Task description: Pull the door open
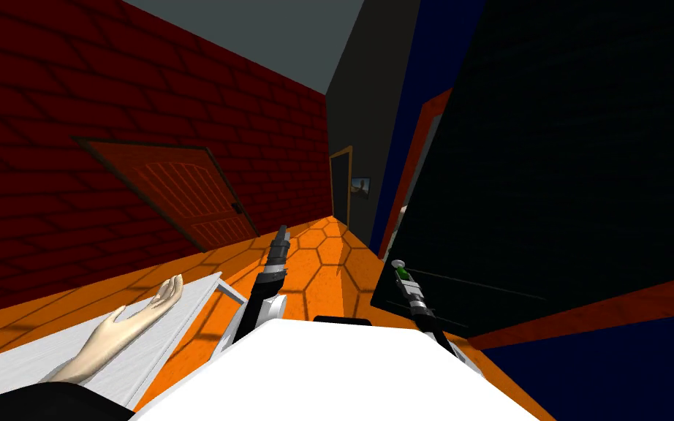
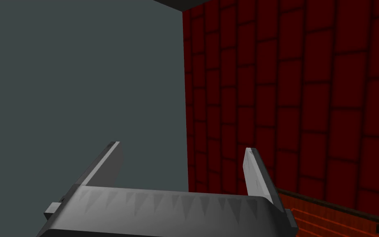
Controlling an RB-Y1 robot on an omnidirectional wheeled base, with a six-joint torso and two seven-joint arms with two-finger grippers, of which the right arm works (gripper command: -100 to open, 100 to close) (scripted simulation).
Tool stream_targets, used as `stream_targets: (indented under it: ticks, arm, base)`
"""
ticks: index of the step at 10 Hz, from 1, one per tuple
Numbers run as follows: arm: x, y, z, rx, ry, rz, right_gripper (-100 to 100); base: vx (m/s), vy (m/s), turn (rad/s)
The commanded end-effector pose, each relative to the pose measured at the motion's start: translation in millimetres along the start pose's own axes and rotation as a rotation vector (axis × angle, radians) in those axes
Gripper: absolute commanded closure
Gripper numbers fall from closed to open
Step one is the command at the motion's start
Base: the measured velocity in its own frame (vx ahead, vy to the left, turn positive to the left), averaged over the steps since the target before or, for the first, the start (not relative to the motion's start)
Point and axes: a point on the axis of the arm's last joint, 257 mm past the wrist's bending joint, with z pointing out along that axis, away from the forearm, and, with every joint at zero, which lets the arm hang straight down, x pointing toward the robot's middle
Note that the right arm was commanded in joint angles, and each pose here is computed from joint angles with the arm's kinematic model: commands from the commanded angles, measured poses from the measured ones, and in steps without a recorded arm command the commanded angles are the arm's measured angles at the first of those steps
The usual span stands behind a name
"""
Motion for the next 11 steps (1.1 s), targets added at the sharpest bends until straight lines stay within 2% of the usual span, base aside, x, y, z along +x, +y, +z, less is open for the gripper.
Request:
stream_targets:
  ticks: [1, 2, 3, 4, 11]
  arm:
    - [0.6, -3.0, -4.5, 0.026, 0.002, 0.003, 100]
    - [0.8, -5.2, -7.1, 0.043, 0.002, 0.003, 100]
    - [-0.9, -4.8, -6.1, 0.033, -0.003, 0.002, 100]
    - [-2.0, -6.3, -13.4, 0.058, -0.004, 0.001, 100]
    - [0.8, -8.2, -40.4, 0.158, 0.003, 0.003, 100]
  base:
    - [-0.191, -0.054, 0.071]
    - [-0.205, -0.034, 0.074]
    - [-0.098, -0.010, 0.022]
    - [-0.140, -0.027, 0.092]
    - [-0.193, -0.043, 0.087]
